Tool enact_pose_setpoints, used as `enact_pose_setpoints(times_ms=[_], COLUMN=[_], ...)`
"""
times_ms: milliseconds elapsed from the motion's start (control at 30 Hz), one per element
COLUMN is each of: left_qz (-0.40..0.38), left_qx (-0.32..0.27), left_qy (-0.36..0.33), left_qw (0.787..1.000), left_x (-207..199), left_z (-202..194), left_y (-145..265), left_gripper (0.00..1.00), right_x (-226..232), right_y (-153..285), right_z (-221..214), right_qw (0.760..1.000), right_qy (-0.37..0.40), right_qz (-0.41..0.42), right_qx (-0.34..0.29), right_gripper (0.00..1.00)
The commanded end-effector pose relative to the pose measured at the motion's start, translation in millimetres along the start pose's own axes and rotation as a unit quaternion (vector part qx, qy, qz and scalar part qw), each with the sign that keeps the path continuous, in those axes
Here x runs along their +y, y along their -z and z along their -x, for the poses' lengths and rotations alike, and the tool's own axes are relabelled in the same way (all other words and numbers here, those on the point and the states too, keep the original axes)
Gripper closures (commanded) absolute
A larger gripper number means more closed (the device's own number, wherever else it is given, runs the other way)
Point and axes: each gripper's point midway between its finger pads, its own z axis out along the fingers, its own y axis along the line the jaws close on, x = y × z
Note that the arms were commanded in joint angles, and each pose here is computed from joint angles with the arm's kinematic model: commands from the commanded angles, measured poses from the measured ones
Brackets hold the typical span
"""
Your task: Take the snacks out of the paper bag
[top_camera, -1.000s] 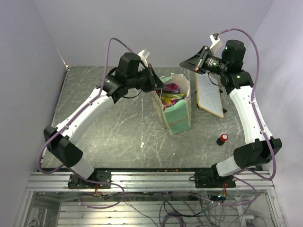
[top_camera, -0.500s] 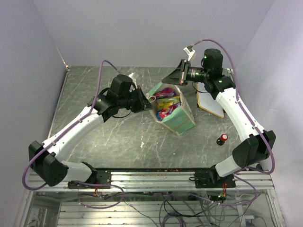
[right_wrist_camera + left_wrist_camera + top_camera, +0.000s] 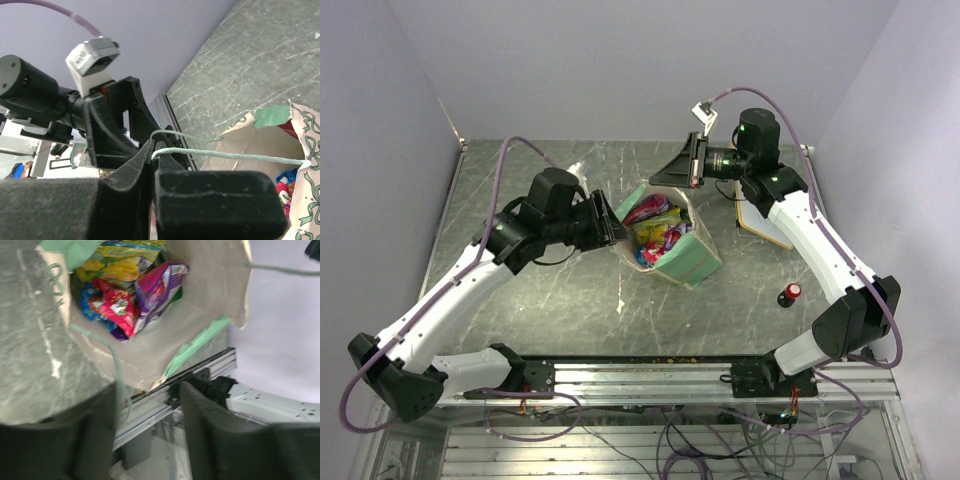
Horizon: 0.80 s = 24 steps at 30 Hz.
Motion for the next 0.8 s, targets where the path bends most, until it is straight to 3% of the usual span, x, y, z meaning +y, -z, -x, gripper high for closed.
enact_pose_setpoints(times_ms=[0,167,233,367,567,767], left_qz=[0.051,0.086,0.066,-0.016,-0.091,-0.052], left_qx=[-0.054,-0.101,-0.13,-0.195,-0.162,-0.141], left_qy=[-0.059,-0.104,-0.104,-0.107,-0.15,-0.207], left_qw=[0.995,0.986,0.984,0.975,0.971,0.967], left_x=[14,18,6,-27,-43,-23], left_z=[13,31,43,67,59,53], left_y=[57,101,105,95,31,0], left_gripper=[0.22,0.11,0.01,0.0,0.21,0.3], right_x=[27,39,41,28,19,22], right_y=[0,-5,-8,-10,-9,-9], right_z=[11,14,11,12,8,13], right_qw=[0.999,0.997,0.997,0.999,1.0,1.0], right_qy=[0.039,0.041,0.045,0.032,0.019,0.018], right_qz=[0.034,0.055,0.058,0.016,-0.015,-0.013], right_qx=[-0.01,-0.018,-0.012,-0.018,-0.007,-0.019], right_gripper=[1.0,1.0,1.0,1.0,1.0,1.0])
